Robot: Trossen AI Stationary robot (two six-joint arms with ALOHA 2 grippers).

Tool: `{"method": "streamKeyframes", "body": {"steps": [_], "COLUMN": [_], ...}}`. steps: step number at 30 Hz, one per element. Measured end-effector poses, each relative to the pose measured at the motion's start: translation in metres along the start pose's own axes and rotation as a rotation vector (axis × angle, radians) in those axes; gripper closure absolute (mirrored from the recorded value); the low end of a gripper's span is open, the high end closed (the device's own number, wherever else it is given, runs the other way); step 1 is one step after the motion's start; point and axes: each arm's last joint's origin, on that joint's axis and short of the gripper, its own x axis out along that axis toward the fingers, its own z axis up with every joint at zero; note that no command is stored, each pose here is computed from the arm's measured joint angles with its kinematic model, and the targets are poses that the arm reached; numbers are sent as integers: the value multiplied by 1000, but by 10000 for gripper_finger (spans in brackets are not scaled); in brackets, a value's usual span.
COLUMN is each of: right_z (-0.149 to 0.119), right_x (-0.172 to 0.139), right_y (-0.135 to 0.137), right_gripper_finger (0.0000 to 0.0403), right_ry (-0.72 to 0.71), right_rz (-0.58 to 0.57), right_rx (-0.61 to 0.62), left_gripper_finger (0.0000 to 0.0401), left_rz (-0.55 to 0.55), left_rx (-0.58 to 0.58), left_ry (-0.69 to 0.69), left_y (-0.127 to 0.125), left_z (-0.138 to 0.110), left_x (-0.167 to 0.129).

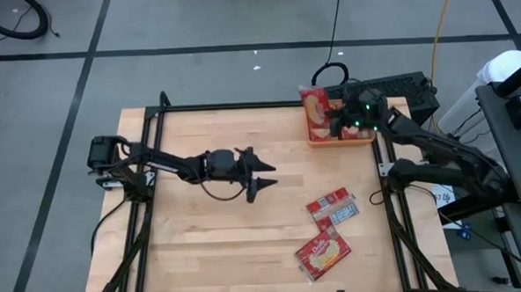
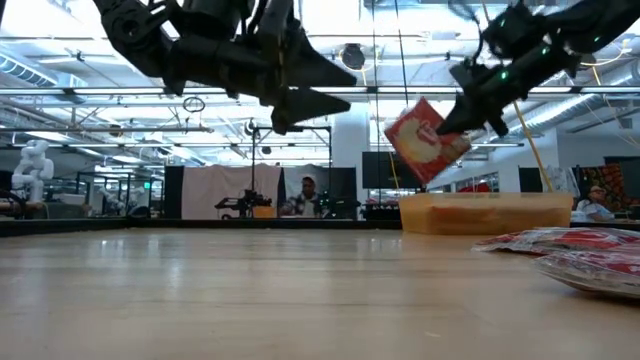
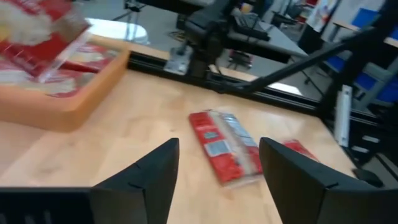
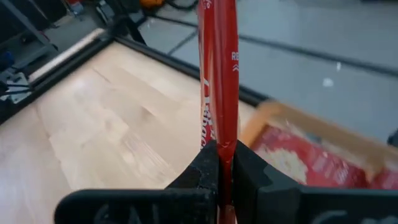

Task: Sort popcorn bags into baskets
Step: Put the red popcorn bag into the orange bin

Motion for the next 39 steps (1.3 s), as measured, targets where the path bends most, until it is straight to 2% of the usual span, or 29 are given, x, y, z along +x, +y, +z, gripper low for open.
{"method": "streamKeyframes", "body": {"steps": [6,14,18,22,25,33,39], "right_z": [-6,-11,-12,-18,-24,-23,-24], "right_x": [18,30,30,29,30,30,32], "right_y": [-24,-31,-32,-35,-36,-38,-31], "right_gripper_finger": [397,393,377,354,336,298,287], "right_ry": [96,135,141,167,188,146,139], "right_rz": [-7,-21,-34,-117,-128,-240,-305], "right_rx": [82,129,160,180,186,109,48], "left_gripper_finger": [189,186,185,185,185,185,185], "left_rz": [-42,-64,-60,-59,-59,-54,-40], "left_rx": [12,44,47,47,47,46,43], "left_ry": [14,14,12,12,12,11,8], "left_y": [-16,-30,-30,-30,-30,-29,-24], "left_z": [-4,-8,-7,-7,-7,-7,-6], "left_x": [1,1,1,1,1,1,1]}}
